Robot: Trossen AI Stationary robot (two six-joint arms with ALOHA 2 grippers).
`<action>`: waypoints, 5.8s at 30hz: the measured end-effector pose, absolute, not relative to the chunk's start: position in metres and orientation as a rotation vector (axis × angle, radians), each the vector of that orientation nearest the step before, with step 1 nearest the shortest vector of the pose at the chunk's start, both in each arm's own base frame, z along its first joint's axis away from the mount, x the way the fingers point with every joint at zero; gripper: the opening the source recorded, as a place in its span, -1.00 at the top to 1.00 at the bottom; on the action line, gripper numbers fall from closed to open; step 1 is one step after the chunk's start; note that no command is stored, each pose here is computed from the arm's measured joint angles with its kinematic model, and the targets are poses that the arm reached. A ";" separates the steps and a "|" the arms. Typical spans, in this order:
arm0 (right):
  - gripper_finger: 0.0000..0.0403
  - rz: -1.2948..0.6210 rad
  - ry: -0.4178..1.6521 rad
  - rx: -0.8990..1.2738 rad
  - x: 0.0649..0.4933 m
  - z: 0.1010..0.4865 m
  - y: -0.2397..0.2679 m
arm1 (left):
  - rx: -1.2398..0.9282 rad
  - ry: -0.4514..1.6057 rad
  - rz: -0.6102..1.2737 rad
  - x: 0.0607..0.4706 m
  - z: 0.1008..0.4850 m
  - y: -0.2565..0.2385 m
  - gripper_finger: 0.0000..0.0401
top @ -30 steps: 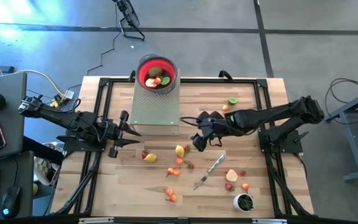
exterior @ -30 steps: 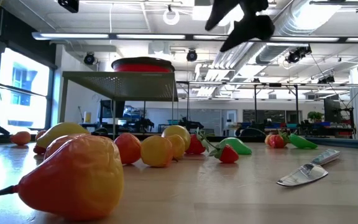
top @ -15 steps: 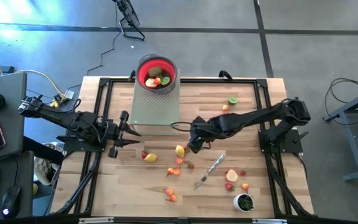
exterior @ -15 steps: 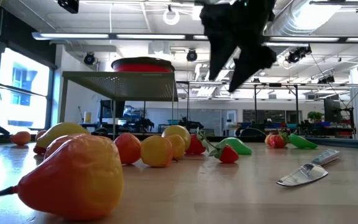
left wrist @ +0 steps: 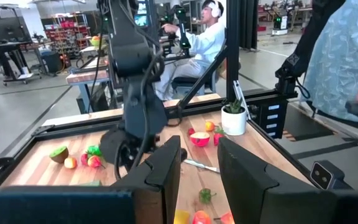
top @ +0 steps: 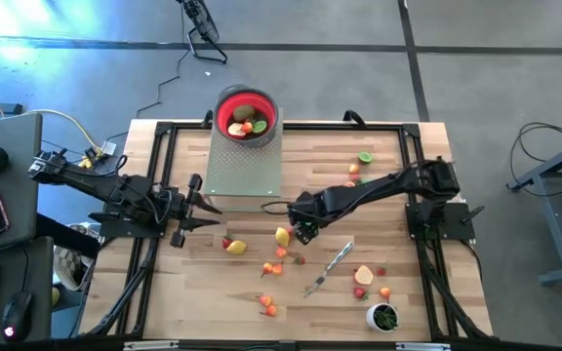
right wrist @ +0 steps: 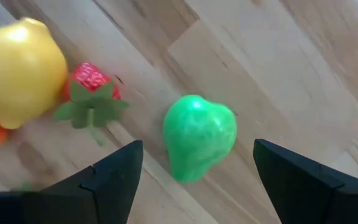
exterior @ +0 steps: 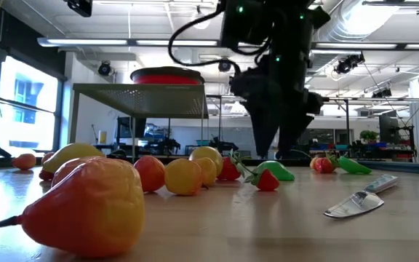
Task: Pick & Place Fruit
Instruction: Put the green half pear into the red strainer on the shelf
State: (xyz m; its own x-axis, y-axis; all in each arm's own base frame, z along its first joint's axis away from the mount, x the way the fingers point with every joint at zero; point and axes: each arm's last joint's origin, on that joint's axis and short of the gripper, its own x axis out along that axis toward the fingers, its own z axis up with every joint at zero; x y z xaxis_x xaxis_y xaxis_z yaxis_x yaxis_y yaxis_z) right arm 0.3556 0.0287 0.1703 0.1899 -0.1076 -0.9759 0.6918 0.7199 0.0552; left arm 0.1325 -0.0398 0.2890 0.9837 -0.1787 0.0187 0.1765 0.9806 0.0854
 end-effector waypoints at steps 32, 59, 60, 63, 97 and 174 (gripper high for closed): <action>-0.49 -0.599 1.307 0.532 0.368 0.135 0.026 | 0.089 -0.005 -0.177 0.133 0.287 -0.040 0.48; -0.20 -0.574 1.331 0.556 0.367 0.136 0.027 | 0.095 -0.037 -0.167 0.132 0.290 -0.039 0.48; -0.20 -0.571 1.332 0.554 0.367 0.136 0.027 | 0.094 -0.041 -0.167 0.132 0.290 -0.039 0.48; -0.20 -0.542 1.345 0.541 0.367 0.136 0.027 | 0.095 -0.042 -0.166 0.132 0.291 -0.039 0.48; -0.15 -0.586 1.298 0.621 0.370 0.135 0.026 | 0.133 -0.013 -0.169 0.133 0.287 -0.040 0.48; -0.09 0.176 0.104 -0.024 0.322 0.384 -0.036 | -0.379 -0.354 -0.280 0.219 0.284 0.055 0.48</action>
State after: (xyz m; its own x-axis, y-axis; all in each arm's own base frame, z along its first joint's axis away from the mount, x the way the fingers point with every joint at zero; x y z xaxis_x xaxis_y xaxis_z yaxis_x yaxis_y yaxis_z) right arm 0.3217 -0.0356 0.3836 0.9792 0.1736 -0.1049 -0.1761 0.9843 -0.0144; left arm 0.2191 0.0546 0.2840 0.9012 -0.1989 0.3852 0.3290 0.8923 -0.3090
